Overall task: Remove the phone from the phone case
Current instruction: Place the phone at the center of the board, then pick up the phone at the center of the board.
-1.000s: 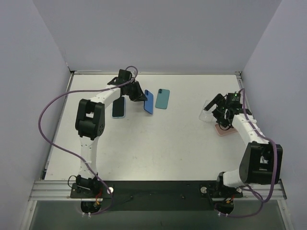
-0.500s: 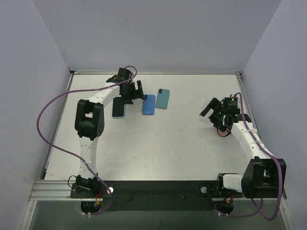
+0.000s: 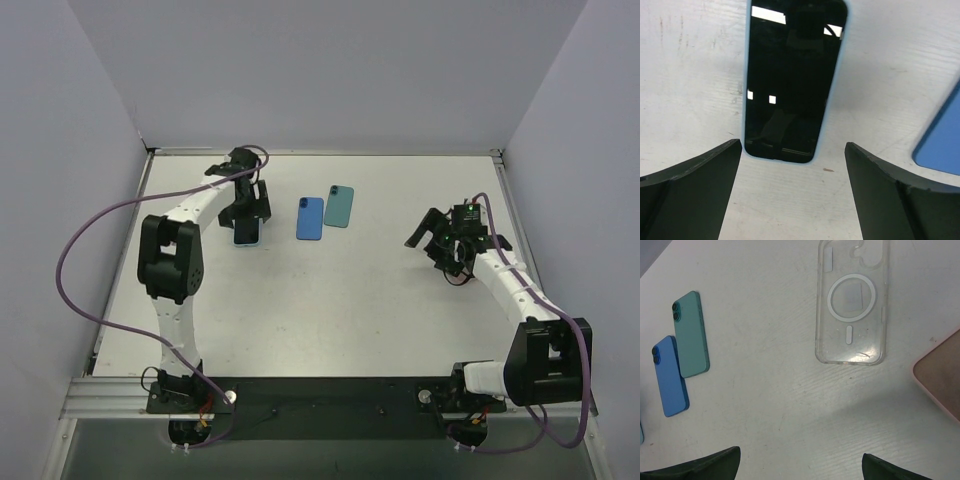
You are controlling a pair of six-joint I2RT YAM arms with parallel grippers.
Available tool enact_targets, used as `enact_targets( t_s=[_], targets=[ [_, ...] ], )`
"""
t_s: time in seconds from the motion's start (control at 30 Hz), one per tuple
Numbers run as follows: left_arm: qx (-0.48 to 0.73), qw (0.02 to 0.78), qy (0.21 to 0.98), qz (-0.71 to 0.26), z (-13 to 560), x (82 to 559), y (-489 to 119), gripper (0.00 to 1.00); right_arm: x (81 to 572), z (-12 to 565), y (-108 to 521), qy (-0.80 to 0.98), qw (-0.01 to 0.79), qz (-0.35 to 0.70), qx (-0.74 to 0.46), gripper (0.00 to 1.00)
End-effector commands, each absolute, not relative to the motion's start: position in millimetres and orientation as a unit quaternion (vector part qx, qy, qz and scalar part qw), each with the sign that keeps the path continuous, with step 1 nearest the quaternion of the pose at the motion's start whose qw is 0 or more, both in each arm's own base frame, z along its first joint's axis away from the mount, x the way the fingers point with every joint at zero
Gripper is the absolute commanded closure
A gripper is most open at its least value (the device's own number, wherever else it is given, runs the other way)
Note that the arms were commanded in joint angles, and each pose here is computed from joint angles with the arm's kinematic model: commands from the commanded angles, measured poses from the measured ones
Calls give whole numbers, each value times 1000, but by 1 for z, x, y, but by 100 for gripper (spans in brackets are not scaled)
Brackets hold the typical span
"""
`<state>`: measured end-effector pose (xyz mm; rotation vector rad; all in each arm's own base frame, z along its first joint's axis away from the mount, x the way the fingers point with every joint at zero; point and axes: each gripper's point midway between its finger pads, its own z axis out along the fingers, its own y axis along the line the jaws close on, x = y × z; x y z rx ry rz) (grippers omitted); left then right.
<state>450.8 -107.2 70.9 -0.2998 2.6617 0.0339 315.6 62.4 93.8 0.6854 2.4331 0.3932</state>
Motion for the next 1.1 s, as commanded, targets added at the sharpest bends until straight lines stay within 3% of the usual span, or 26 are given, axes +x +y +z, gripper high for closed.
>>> enact_targets(
  t_s=[0.0, 0.6, 0.8, 1.07],
  targets=[
    [-112, 213, 968, 66, 60, 450, -80, 4, 319, 100, 65, 910, 294, 149, 249, 0],
    [-104, 177, 979, -8, 29, 451, -96, 3, 319, 105, 71, 910, 298, 159, 242, 0],
    [-100, 245, 964, -33, 66, 459, -100, 3, 318, 105, 73, 910, 299, 160, 238, 0],
    [-98, 230, 968, -11, 61, 455, -94, 3, 318, 103, 78, 913, 294, 164, 232, 0]
  ],
)
